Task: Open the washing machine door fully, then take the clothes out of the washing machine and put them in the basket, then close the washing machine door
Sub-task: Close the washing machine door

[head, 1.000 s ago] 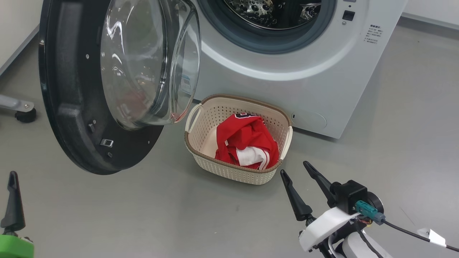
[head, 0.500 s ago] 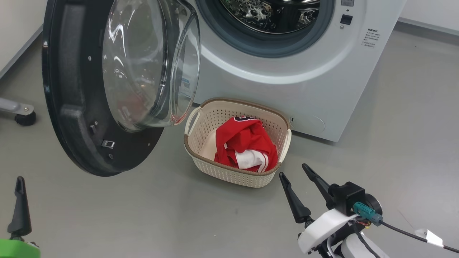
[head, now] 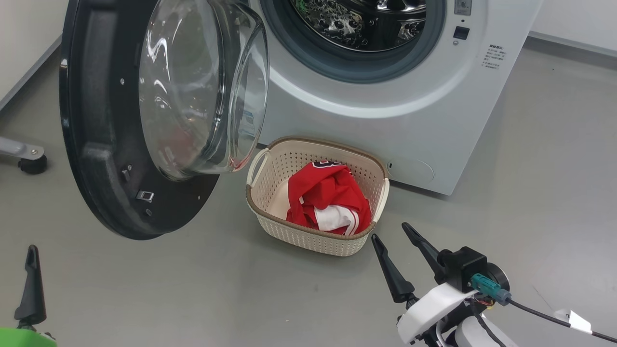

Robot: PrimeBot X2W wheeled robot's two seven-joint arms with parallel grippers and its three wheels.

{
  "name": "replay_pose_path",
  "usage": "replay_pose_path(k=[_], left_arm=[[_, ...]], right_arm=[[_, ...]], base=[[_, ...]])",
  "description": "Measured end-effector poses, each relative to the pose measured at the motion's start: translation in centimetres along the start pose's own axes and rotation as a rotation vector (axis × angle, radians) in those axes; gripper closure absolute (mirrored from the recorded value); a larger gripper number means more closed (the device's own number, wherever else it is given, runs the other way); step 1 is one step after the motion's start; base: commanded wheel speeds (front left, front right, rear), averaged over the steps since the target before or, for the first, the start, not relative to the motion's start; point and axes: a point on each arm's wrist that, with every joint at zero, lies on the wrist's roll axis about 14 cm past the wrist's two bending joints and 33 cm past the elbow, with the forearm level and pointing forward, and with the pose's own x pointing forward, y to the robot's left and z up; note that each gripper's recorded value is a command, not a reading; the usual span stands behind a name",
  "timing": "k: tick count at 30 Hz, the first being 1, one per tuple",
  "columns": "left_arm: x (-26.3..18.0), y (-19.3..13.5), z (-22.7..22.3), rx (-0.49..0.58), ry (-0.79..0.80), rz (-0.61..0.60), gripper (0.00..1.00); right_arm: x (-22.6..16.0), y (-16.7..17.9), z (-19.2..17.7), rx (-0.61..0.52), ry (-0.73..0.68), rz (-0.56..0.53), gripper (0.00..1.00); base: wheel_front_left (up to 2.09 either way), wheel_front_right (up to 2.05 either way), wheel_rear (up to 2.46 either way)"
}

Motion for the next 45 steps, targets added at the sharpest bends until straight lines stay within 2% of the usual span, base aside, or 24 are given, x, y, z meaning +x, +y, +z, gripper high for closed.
replay_pose_path(k=[45], left_arm=[[0.25, 0.18, -0.28, 0.014, 0.013, 0.005, 0.0]], right_arm=[[0.11, -0.69, -0.45, 0.021, 0.007, -0.016, 0.0]], base=[[0.0, 0.0, 0.0]])
